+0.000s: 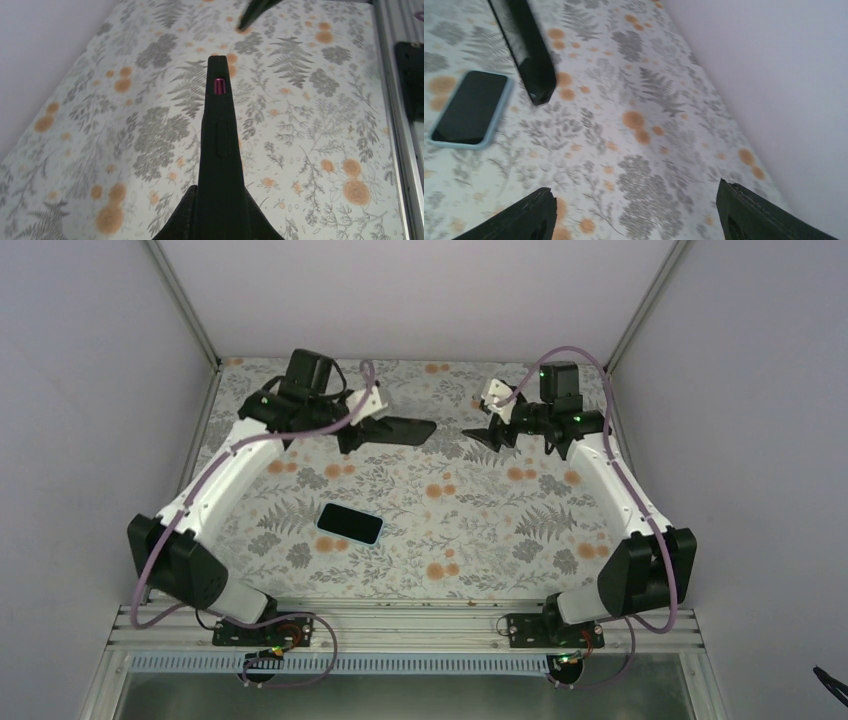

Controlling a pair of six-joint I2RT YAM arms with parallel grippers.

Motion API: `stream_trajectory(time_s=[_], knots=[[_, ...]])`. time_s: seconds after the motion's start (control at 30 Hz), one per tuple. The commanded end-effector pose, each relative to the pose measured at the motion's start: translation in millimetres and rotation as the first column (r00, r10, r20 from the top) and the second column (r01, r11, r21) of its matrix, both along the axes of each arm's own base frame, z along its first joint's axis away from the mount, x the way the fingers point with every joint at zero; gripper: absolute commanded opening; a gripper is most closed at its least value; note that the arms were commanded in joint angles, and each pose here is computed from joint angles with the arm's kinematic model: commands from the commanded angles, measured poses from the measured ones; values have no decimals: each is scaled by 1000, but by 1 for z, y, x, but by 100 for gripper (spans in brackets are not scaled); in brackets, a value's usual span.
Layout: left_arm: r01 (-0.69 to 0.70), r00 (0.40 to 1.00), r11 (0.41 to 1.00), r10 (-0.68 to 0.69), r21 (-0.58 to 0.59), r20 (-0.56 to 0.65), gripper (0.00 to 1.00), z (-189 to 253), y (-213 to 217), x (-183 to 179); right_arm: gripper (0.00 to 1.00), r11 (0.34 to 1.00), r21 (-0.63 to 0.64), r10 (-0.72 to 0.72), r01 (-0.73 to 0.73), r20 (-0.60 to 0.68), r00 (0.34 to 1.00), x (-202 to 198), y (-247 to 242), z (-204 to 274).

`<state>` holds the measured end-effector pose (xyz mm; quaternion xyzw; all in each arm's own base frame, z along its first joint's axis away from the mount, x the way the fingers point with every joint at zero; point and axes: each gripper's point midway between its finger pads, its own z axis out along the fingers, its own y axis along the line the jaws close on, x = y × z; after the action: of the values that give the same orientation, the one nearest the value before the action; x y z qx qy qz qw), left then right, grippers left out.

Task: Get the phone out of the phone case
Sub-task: Pick up the phone at the center of the board, then remove the phone case from the phone.

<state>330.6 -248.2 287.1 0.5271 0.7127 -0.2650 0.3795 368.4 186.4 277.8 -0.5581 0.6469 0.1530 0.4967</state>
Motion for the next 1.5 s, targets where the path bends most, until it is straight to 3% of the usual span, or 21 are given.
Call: stream_trajectory(time_s=[0.0, 0.13, 0.53, 1.47], knots=[[126, 961, 992, -119, -10, 251, 3, 11, -19, -14, 81, 985, 107, 142, -133, -82, 986, -21, 20, 4], [195, 957, 981, -187, -17, 222, 2, 5, -28, -27, 79, 980, 136, 154, -142, -85, 984, -19, 25, 9], [176, 962, 984, -163, -43, 218, 3, 7, -36, -18, 76, 968, 114, 238, -224, -133, 962, -44, 36, -13], [240, 953, 971, -232, -18, 195, 4, 3, -44, -35, 70, 981, 119, 164, -152, -97, 982, -7, 40, -16]])
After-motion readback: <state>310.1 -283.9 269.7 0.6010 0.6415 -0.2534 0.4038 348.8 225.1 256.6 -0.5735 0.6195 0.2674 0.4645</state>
